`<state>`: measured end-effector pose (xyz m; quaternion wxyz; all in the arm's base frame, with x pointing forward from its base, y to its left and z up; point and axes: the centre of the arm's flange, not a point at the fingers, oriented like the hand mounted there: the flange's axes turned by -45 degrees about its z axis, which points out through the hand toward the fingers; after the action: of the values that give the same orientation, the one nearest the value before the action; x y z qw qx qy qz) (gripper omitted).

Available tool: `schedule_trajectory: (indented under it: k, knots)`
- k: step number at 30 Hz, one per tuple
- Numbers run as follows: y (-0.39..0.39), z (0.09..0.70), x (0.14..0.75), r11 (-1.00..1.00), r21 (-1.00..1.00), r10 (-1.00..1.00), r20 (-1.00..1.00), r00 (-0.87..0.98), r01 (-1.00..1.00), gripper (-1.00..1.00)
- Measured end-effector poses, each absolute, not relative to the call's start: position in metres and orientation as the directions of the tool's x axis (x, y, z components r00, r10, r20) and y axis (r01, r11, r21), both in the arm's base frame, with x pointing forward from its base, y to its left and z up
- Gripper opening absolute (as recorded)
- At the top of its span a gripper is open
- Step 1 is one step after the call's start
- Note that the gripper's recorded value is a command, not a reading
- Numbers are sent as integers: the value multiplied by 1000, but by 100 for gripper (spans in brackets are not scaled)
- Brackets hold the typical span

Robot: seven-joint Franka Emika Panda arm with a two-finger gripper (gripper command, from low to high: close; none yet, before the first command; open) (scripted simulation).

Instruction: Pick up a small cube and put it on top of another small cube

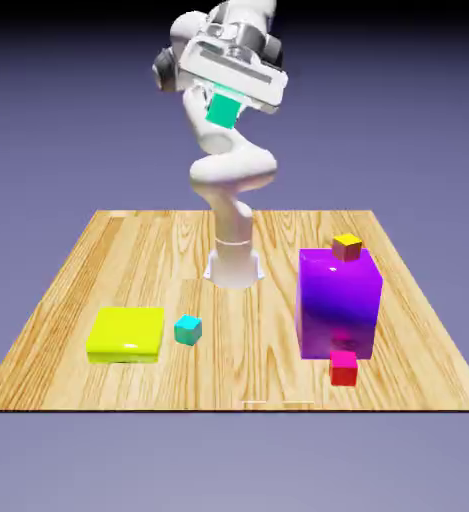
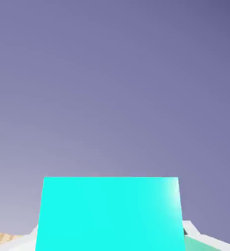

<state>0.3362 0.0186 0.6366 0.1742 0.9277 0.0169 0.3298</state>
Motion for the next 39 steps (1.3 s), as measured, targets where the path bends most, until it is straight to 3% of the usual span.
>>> schedule_trajectory:
  k: [9,18,29,39]
  knots:
    - [36,555,363,-871,231,-208,626,752,-433,-100]
    - [20,452,382,-654,126,-550,598,583,-746,-100]
    - [-24,325,368,-188,31,-840,513,177,-982,-100]
    - [-55,232,323,315,-3,-858,427,-286,-949,-100]
